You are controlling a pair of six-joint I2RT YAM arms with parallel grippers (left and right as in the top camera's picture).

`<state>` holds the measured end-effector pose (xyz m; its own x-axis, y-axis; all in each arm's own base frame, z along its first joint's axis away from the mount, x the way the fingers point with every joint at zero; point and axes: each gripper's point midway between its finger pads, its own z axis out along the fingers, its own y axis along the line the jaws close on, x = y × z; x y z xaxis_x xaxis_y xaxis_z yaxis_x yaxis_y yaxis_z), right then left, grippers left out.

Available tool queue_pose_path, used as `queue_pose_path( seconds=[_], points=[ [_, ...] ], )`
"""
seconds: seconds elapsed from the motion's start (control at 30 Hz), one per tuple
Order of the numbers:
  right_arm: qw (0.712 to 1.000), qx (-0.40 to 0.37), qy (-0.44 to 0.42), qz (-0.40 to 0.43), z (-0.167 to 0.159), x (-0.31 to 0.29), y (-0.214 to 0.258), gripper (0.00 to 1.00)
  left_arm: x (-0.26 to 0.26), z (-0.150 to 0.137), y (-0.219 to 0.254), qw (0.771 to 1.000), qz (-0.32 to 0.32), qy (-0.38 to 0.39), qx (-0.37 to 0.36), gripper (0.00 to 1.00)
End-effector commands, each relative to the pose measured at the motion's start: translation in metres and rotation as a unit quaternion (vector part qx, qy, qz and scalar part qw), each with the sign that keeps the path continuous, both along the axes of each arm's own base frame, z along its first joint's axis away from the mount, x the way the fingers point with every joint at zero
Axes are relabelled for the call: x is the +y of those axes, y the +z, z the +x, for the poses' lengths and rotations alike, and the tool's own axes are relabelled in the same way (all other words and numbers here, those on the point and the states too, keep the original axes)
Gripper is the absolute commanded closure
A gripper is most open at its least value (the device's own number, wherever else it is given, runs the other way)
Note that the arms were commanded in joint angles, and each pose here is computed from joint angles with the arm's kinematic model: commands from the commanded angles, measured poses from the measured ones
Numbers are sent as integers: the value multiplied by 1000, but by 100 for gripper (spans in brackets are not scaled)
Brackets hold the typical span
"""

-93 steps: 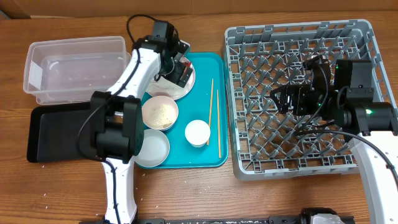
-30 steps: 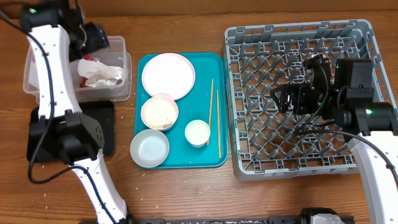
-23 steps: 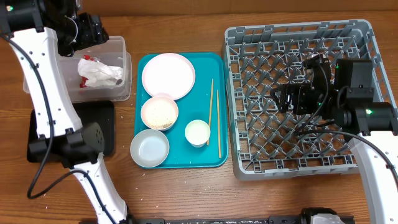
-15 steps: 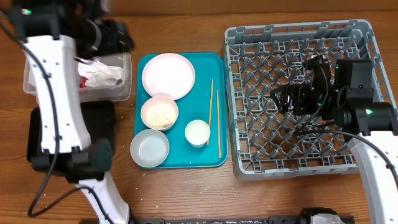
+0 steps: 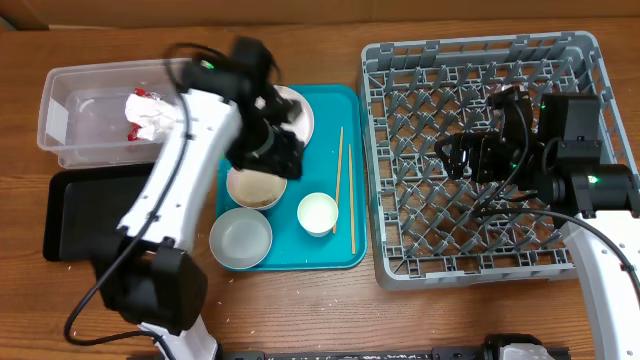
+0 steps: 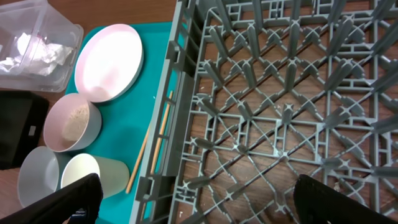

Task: Sort waste into correct bins and load items into the dishwasher
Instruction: 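Grasp the white cup with the left gripper and lift it, then hand the white cup from left gripper to right gripper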

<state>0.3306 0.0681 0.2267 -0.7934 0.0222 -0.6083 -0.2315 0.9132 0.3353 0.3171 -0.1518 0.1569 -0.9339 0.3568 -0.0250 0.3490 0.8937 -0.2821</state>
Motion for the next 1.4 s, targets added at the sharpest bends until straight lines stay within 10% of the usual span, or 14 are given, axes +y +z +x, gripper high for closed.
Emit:
queue_pose_path(
  seconds=[0.0,0.27,0.43,0.63,0.77,1.03,1.37],
  points=[
    [1000,-14,0,3,3,-1,10,0,-13,-16,-30,999,9,-36,13,38],
    [1000,-14,0,4,3,-1,10,0,-26,-29,-82,999,33,-33,12,59],
    [1000,-11,0,4,2,-1,10,0,-23,-31,-90,999,39,-27,14,96],
    [999,-5,26,46,-4,14,14,2,-31,-16,-68,1000,-2,-9,6,96],
    [992,16,29,118,-9,31,23,4,-47,3,-11,990,-140,3,9,96],
    [947,14,159,278,-21,80,56,6,-44,30,90,904,-425,39,10,96],
    [889,-42,322,323,-22,144,74,12,-42,29,133,841,-538,48,30,96]
  ],
)
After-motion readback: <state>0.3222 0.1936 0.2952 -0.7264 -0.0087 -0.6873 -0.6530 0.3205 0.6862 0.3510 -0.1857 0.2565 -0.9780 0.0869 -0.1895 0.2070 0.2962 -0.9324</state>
